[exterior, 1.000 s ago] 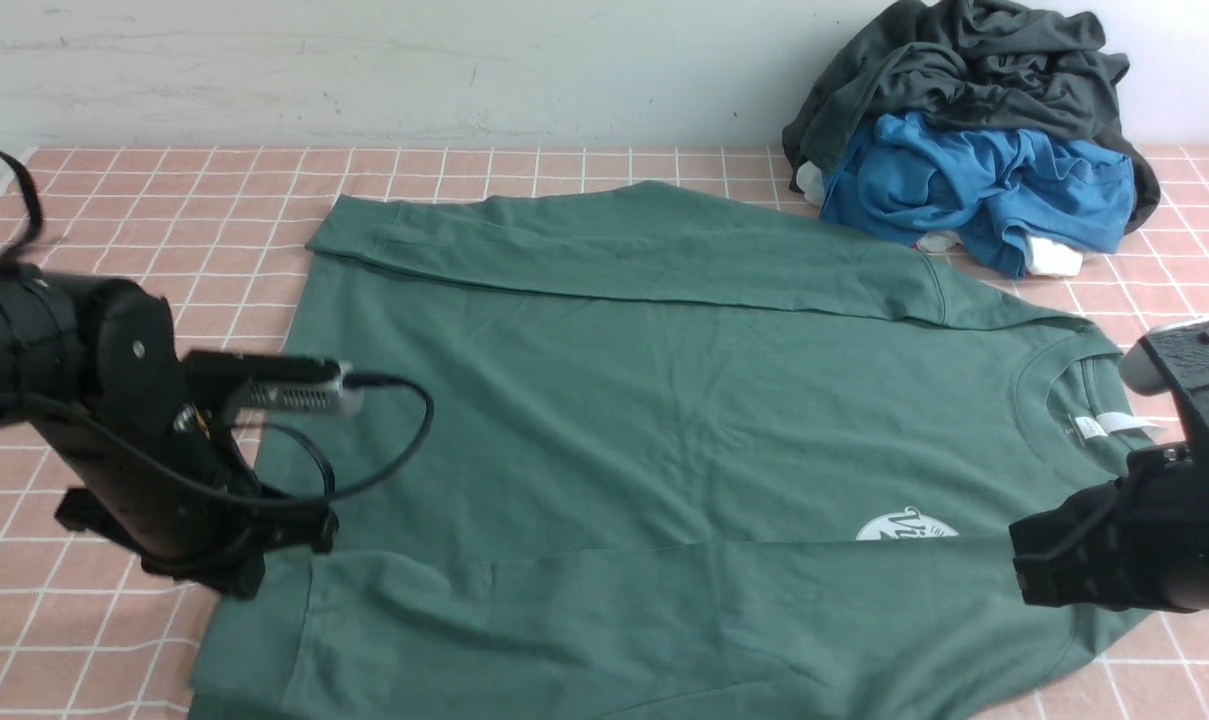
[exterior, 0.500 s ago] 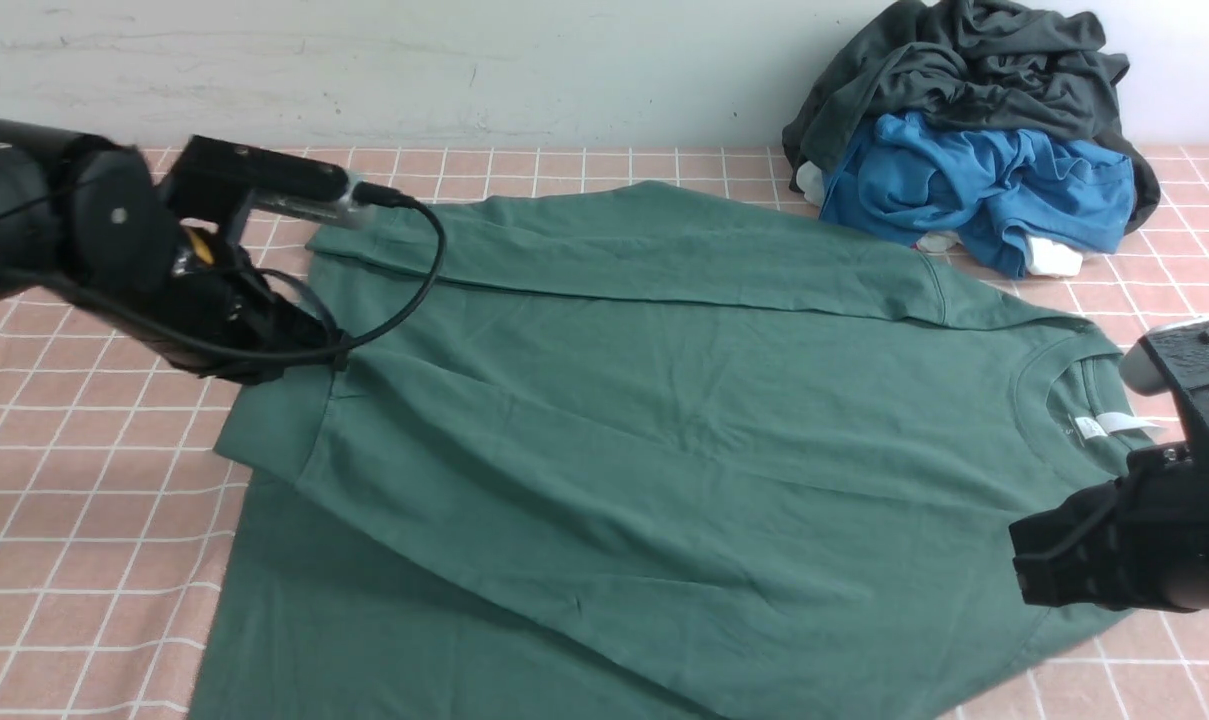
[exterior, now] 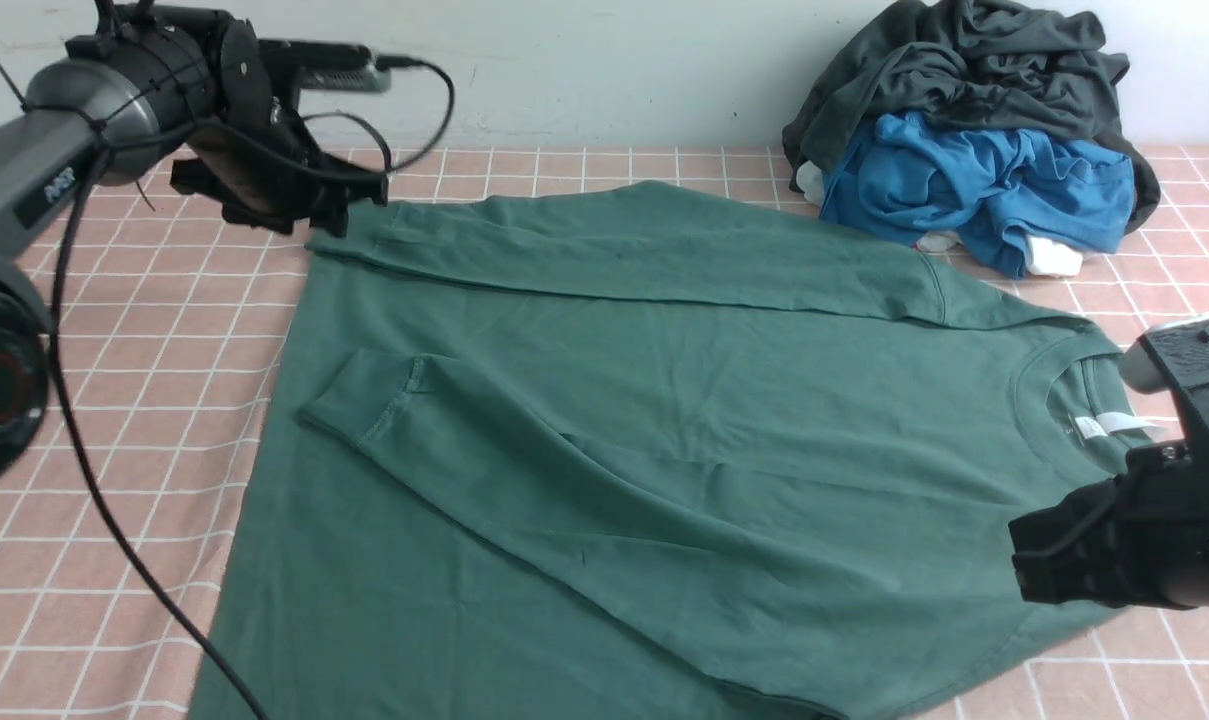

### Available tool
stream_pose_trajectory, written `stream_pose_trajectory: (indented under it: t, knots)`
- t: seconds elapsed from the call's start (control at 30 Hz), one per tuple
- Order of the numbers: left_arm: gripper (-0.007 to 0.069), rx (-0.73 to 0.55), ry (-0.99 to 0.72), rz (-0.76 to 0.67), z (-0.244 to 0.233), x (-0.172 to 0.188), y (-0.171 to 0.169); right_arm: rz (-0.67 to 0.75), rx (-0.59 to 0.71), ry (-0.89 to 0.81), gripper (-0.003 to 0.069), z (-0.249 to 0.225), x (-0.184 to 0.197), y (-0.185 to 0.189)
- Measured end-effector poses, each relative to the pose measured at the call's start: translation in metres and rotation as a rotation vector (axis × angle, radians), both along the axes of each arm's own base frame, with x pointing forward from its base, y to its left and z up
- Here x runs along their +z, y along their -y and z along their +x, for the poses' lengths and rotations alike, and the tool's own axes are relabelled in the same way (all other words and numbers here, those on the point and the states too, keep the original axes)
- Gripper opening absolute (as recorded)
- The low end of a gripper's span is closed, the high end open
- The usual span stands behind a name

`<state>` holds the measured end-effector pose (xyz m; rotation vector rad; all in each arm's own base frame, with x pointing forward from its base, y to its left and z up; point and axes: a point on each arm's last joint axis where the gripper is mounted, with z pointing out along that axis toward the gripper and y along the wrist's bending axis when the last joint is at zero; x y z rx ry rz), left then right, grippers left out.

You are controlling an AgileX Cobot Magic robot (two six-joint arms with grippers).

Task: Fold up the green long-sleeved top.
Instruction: Use the left arm to clamp the cuff farthest from it

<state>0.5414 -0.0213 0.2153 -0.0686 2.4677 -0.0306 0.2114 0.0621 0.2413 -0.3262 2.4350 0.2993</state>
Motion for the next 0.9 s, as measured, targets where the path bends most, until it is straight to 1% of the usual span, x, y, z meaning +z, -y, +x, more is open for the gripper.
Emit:
stream_pose_trajectory:
  t: [0.03,0.07,0.13,0.23,0.27,0.3,0.37,0.43,0.47,0.5,0.53,0.57,0.6,0.67,0.77,0.9]
  knots:
    - [0.0401,0.006,0.003,-0.004,0.002,-0.001,-0.001,-0.001,0.001,0.002,-0.0010,0.000,0.000,0.000]
    - [0.0421,0.030,0.032,-0.019,0.010,-0.003,-0.004,-0.005,0.006,0.005,-0.0010,0.000,0.000,0.000]
    - [0.0449,0.081,0.069,-0.045,0.031,-0.034,-0.010,-0.021,0.026,0.018,-0.0010,0.001,0.000,0.000]
    - [0.0451,0.096,0.087,-0.049,0.039,-0.050,-0.010,-0.030,0.037,0.025,-0.0010,0.001,0.000,0.000]
    - [0.0446,0.111,0.101,-0.051,0.045,-0.064,-0.011,-0.036,0.043,0.028,-0.0010,0.001,0.001,0.000]
    - [0.0446,0.113,0.099,-0.053,0.046,-0.067,-0.011,-0.036,0.044,0.028,-0.0010,0.001,0.001,0.000]
    - [0.0402,0.121,0.119,-0.043,0.050,-0.078,-0.012,-0.037,0.044,0.030,-0.0010,0.001,0.001,0.000]
    - [0.0316,0.122,0.135,-0.031,0.052,-0.079,-0.013,-0.038,0.044,0.033,-0.0010,0.001,0.001,0.000]
    - [0.0245,0.120,0.135,-0.022,0.052,-0.080,-0.014,-0.038,0.043,0.039,-0.0010,0.002,0.001,0.000]
    - [0.0232,0.120,0.135,-0.022,0.052,-0.080,-0.014,-0.039,0.043,0.039,-0.0010,0.002,0.001,0.000]
    - [0.0141,0.119,0.138,-0.016,0.052,-0.080,-0.014,-0.040,0.043,0.048,-0.0010,0.002,0.001,0.000]
    - [0.0085,0.117,0.137,-0.009,0.052,-0.079,-0.014,-0.042,0.043,0.055,-0.0010,0.003,0.002,0.001]
    - [0.0045,0.109,0.135,0.001,0.052,-0.078,-0.013,-0.046,0.048,0.060,-0.0010,0.003,0.002,0.001]
    - [0.0025,0.103,0.135,0.007,0.051,-0.075,-0.012,-0.051,0.052,0.064,-0.0010,0.003,0.002,0.001]
    - [0.0016,0.080,0.137,0.032,0.049,-0.060,-0.011,-0.052,0.054,0.066,-0.0010,0.003,0.002,0.001]
    - [0.0016,0.057,0.091,0.061,0.037,-0.025,-0.007,-0.054,0.056,0.067,-0.0010,0.003,0.002,0.001]
